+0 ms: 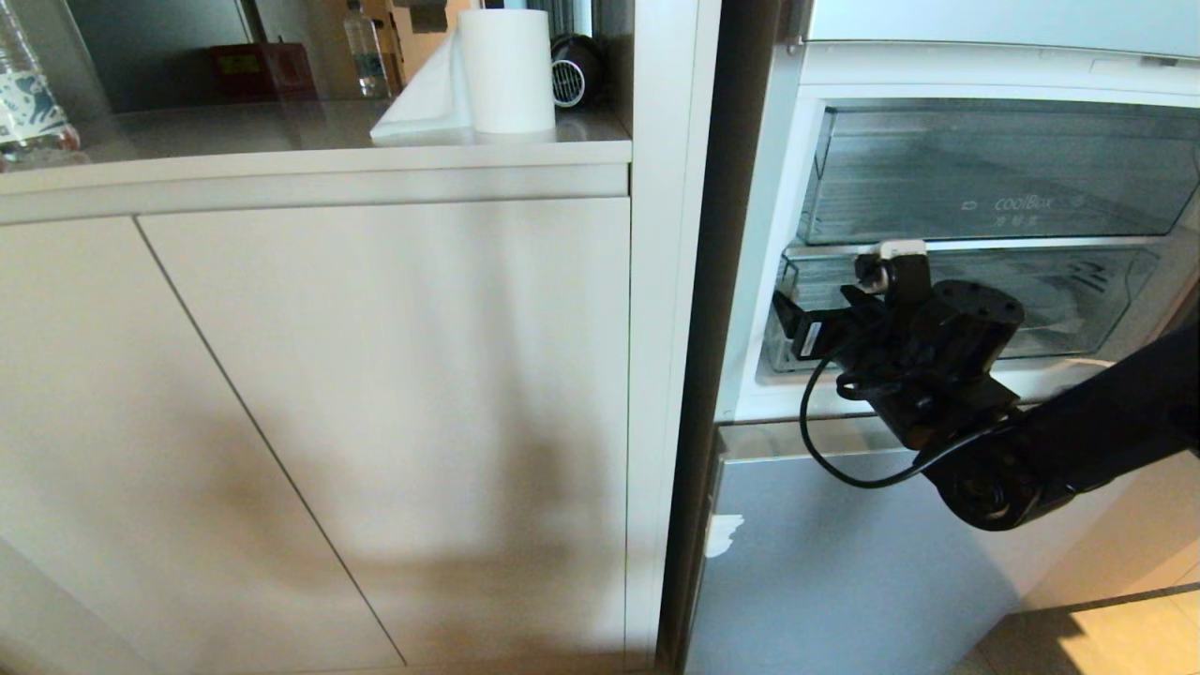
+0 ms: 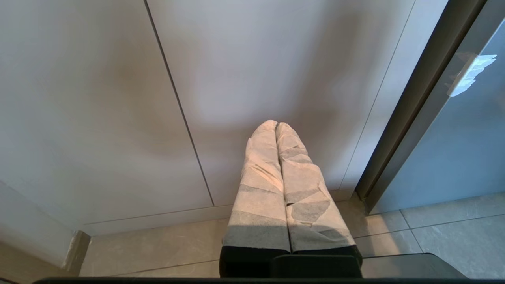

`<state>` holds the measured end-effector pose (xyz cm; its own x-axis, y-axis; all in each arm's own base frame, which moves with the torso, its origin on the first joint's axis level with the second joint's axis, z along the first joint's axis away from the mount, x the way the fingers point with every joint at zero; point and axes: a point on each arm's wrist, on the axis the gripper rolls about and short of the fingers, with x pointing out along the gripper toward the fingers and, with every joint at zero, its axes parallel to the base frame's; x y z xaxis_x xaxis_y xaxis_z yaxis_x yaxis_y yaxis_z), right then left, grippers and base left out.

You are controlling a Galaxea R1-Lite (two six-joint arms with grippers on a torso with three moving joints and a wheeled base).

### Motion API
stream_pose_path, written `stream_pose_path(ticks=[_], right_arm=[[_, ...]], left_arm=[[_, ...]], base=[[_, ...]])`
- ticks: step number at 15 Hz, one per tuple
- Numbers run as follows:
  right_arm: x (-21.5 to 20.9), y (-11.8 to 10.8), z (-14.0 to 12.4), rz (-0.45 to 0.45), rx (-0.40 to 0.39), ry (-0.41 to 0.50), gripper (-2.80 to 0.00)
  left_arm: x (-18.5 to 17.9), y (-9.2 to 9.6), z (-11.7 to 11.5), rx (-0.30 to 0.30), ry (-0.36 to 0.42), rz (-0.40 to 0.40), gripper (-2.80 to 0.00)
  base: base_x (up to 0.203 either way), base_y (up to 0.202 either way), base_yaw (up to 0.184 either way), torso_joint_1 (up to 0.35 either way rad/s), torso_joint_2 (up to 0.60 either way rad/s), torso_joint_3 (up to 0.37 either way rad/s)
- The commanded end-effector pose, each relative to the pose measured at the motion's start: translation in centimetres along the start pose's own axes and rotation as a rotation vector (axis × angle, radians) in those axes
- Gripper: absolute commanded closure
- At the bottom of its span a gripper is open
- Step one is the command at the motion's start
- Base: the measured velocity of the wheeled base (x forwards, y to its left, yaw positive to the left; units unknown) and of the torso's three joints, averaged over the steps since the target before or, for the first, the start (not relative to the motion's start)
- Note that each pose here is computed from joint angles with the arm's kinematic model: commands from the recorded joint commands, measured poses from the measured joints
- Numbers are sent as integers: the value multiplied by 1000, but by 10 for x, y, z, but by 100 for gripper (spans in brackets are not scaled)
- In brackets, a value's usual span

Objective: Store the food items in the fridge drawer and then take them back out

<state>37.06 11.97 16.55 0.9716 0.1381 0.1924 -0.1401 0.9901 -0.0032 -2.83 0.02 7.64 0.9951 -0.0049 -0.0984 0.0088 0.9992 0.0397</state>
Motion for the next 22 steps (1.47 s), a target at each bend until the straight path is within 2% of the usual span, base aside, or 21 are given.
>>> stream_pose_path(ticks=[1,8,11,14,21,22], right_arm=[[-1,7,2,18,4,-10,0],[-5,30,10,61,16,5,0],[-13,32,18,62,21,1,0],[-38,33,23,84,25,32,0],[-130,25,30,125,37,147,0],[-143,25,31,137,43,157,-280]], left_arm=[[0,0,0,0,0,0,0],[0,0,0,0,0,0,0],[0,0,0,0,1,0,0],[0,0,0,0,0,0,0],[0,0,0,0,1,0,0],[0,0,0,0,1,0,0]], base=[[0,0,0,0,0,0],[0,0,0,0,0,0],[0,0,0,0,0,0],[0,0,0,0,0,0],[0,0,0,0,0,0],[0,0,0,0,0,0]])
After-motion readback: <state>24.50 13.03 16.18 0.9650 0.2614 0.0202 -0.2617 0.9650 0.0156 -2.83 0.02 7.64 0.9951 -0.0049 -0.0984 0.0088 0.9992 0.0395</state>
